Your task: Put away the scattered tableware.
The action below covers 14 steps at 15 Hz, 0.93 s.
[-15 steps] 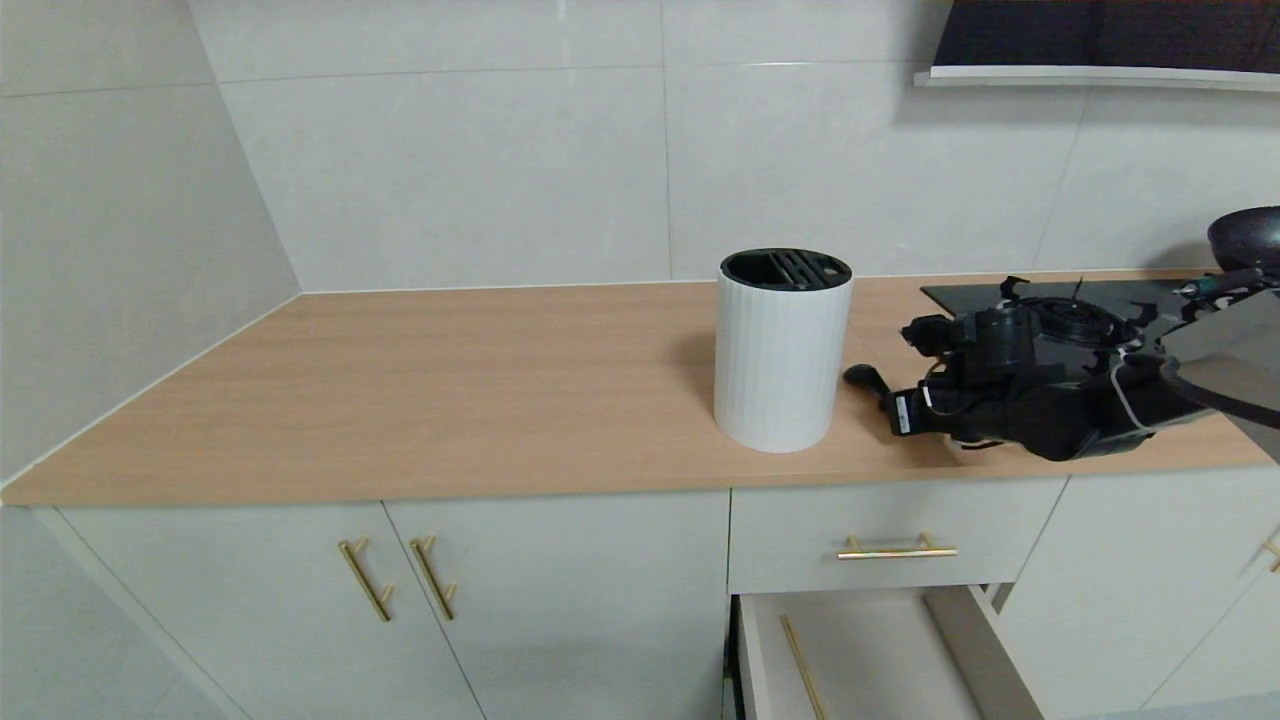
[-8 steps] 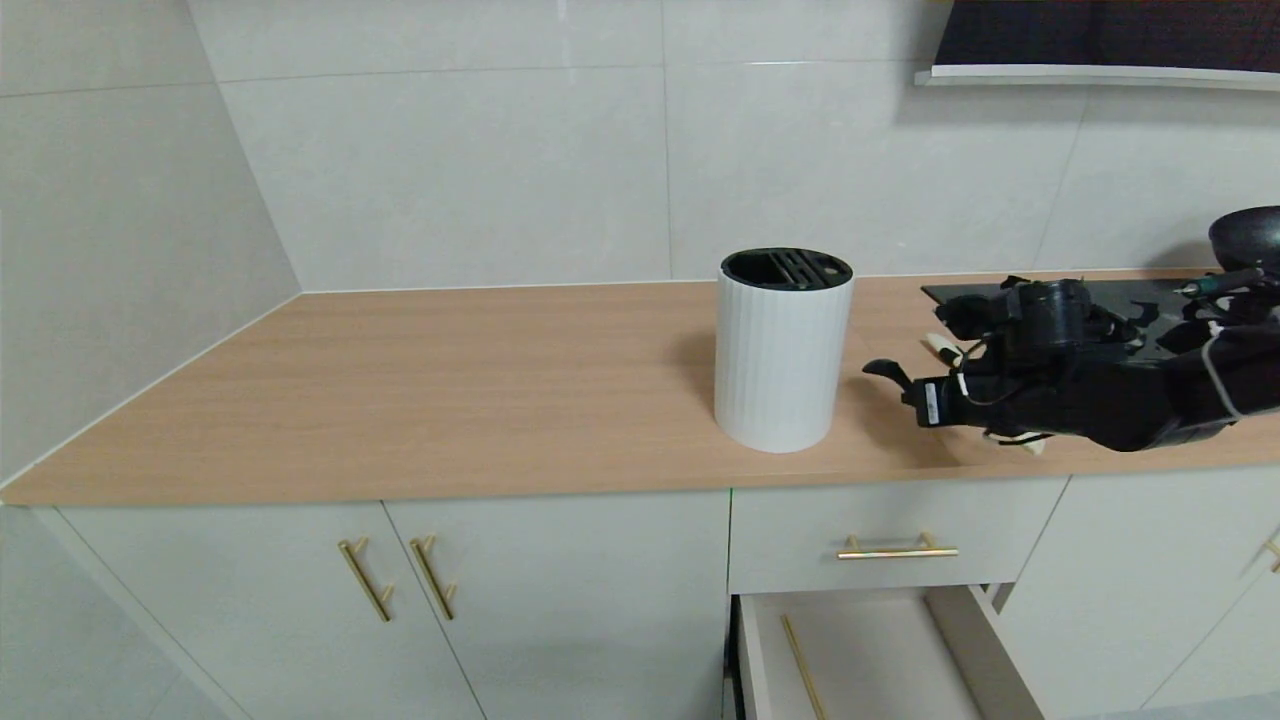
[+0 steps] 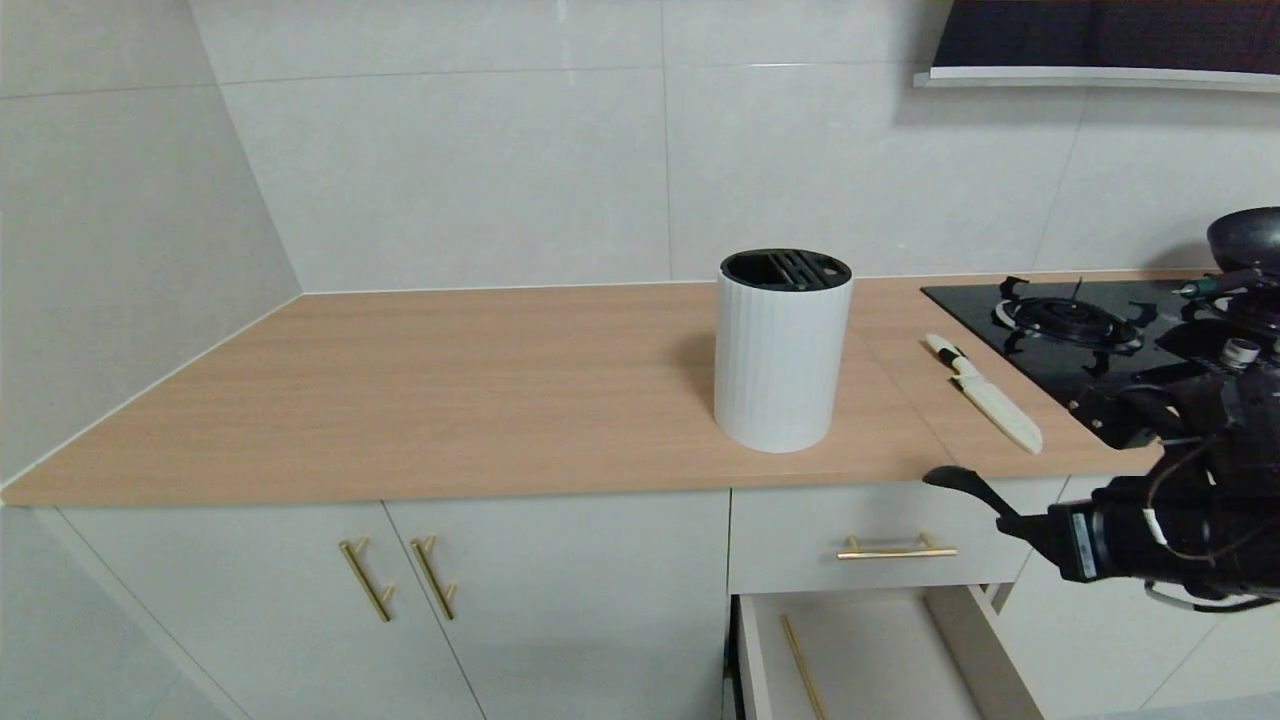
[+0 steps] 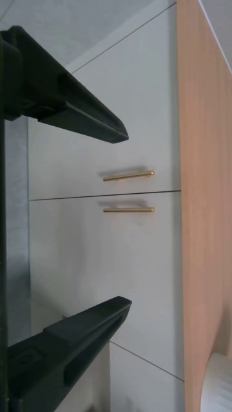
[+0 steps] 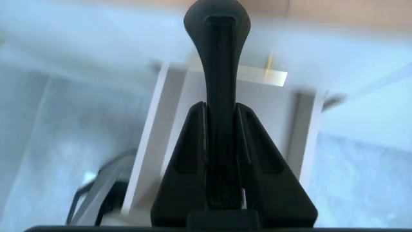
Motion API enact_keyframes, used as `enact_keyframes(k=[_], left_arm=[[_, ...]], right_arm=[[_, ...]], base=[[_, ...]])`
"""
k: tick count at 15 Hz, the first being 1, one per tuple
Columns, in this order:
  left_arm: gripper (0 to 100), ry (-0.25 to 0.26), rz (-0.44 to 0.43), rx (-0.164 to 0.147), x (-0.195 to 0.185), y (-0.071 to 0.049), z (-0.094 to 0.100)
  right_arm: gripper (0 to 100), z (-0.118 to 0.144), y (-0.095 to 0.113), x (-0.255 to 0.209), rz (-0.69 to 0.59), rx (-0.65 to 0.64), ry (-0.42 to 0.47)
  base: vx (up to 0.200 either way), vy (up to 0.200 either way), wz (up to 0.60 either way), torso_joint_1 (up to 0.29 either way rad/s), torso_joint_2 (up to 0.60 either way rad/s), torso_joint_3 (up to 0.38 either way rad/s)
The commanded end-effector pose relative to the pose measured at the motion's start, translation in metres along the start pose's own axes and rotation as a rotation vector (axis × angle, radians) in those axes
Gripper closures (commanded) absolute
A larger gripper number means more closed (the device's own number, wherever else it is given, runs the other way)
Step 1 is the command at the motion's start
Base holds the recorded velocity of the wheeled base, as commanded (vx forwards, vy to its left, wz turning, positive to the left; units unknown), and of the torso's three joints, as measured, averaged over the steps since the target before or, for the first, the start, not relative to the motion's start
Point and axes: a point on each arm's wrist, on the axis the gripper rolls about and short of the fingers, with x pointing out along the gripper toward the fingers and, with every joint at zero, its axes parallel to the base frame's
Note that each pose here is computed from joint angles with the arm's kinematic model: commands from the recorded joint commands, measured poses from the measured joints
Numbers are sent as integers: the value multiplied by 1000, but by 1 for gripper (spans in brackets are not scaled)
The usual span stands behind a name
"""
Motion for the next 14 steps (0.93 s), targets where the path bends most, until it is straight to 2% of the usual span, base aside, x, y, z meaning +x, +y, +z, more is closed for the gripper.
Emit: enact_keyframes(k=[1, 3, 8, 14], left_arm=[[0, 1, 1, 0, 0, 0, 0], [0, 1, 1, 0, 0, 0, 0], [0, 1, 1, 0, 0, 0, 0], [0, 1, 1, 0, 0, 0, 0]], right_arm=[[100, -16, 5, -32, 11, -17, -57], [100, -31, 4, -29, 10, -20, -4], [100, -42, 5, -18, 21, -57, 67], [100, -44, 4, -11, 22, -56, 96]], base=[[0, 0, 0, 0, 0, 0], [0, 0, 0, 0, 0, 0], [0, 0, 0, 0, 0, 0], [0, 0, 0, -174, 411, 232]])
